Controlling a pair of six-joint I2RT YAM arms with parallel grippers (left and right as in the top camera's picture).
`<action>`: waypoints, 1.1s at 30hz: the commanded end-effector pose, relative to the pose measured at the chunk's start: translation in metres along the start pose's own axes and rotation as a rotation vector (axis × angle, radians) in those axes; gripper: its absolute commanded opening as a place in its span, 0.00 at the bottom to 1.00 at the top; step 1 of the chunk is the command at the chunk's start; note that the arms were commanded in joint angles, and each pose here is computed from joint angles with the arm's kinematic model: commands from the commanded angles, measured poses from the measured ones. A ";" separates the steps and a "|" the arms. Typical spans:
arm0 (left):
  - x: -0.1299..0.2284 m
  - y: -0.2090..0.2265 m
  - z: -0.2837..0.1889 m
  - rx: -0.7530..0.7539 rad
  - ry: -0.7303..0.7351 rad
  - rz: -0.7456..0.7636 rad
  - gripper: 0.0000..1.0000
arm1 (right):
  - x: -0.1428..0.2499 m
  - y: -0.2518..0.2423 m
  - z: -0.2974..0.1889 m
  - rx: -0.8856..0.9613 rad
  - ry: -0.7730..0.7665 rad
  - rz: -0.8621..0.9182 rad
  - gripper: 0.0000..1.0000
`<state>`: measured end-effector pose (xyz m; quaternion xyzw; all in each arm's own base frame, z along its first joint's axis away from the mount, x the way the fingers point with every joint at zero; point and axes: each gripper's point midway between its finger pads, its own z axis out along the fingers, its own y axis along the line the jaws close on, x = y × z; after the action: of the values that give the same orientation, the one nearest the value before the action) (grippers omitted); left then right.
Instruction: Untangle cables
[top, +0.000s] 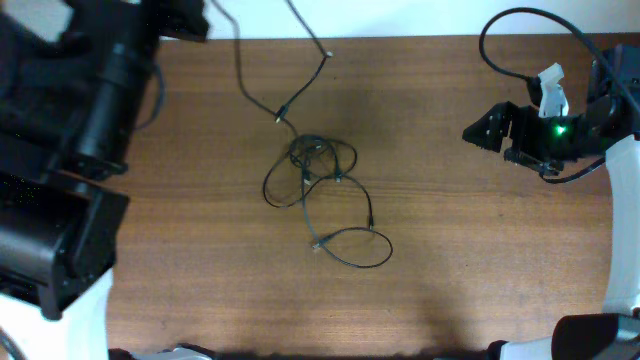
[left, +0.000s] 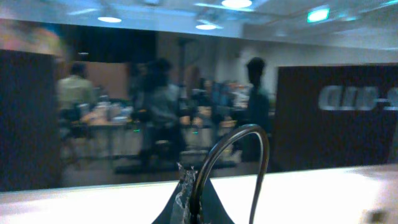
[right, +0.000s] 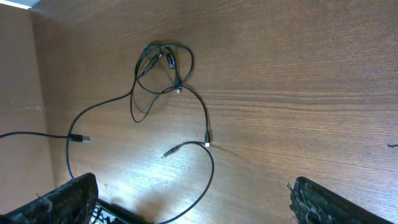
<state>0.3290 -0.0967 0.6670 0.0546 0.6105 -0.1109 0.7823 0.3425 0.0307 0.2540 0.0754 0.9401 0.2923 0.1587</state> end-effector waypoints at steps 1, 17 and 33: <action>0.007 -0.030 -0.016 0.273 0.050 0.050 0.00 | 0.001 -0.001 0.002 0.007 0.007 -0.013 0.99; 0.057 -0.113 0.006 0.761 0.369 -0.595 0.00 | 0.005 0.010 0.009 -0.003 0.028 -0.047 0.99; 0.150 0.205 -0.024 -0.579 0.512 -0.205 0.00 | 0.010 0.015 0.017 0.037 0.052 -0.089 0.99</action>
<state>0.4095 0.0159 0.5091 -0.1157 0.8035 -0.1032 0.5747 0.3397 0.0529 0.2488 0.0379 0.9497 0.2740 0.1467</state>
